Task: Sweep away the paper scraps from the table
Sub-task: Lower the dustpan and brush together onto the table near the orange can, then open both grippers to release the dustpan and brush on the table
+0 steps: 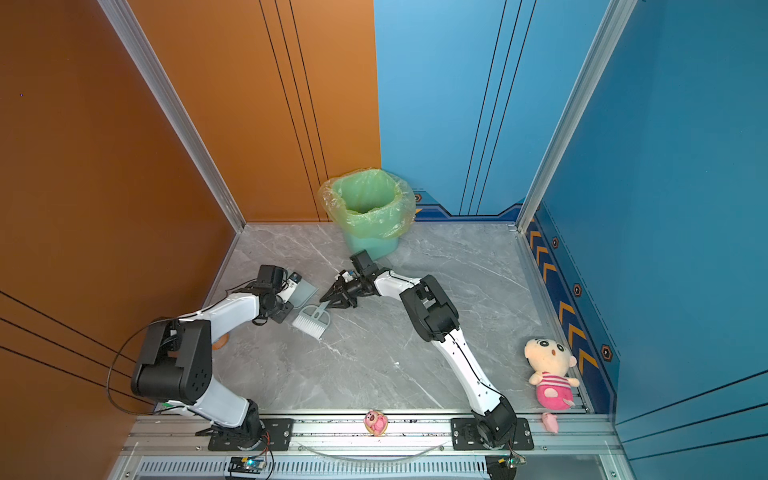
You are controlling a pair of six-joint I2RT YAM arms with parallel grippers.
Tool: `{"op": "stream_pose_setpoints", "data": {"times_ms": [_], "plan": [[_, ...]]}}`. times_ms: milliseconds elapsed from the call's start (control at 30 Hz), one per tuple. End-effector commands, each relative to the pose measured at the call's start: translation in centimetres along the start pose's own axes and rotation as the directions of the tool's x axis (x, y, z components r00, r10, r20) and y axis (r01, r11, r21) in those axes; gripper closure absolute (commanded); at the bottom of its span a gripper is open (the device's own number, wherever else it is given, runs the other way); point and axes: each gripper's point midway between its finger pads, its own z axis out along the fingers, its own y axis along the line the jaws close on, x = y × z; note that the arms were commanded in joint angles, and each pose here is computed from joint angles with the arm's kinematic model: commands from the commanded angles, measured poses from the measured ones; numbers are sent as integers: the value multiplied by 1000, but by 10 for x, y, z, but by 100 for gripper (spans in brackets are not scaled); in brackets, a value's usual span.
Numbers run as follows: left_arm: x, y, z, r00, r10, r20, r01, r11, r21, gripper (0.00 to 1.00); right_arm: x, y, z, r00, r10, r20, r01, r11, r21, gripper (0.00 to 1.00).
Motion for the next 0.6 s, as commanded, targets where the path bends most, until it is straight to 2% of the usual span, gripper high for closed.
{"op": "stream_pose_setpoints", "data": {"times_ms": [0, 133, 500, 567], "plan": [[-9, 7, -4, 999, -12, 32, 13, 1000, -17, 72, -10, -10, 3, 998, 48, 34, -48, 999, 10, 61], [-10, 8, -7, 999, -19, 47, 20, 1000, -24, 60, -11, -9, 2, 998, 46, 40, -46, 999, 5, 59], [-15, 16, -16, 996, -46, 74, 50, 997, -53, 50, -7, -7, -6, 998, 31, 46, -31, 1000, 0, 58], [-19, 17, -21, 994, -57, 96, 62, 997, -55, 39, -4, -8, -11, 999, 15, 50, -15, 1000, 16, 58]]}}
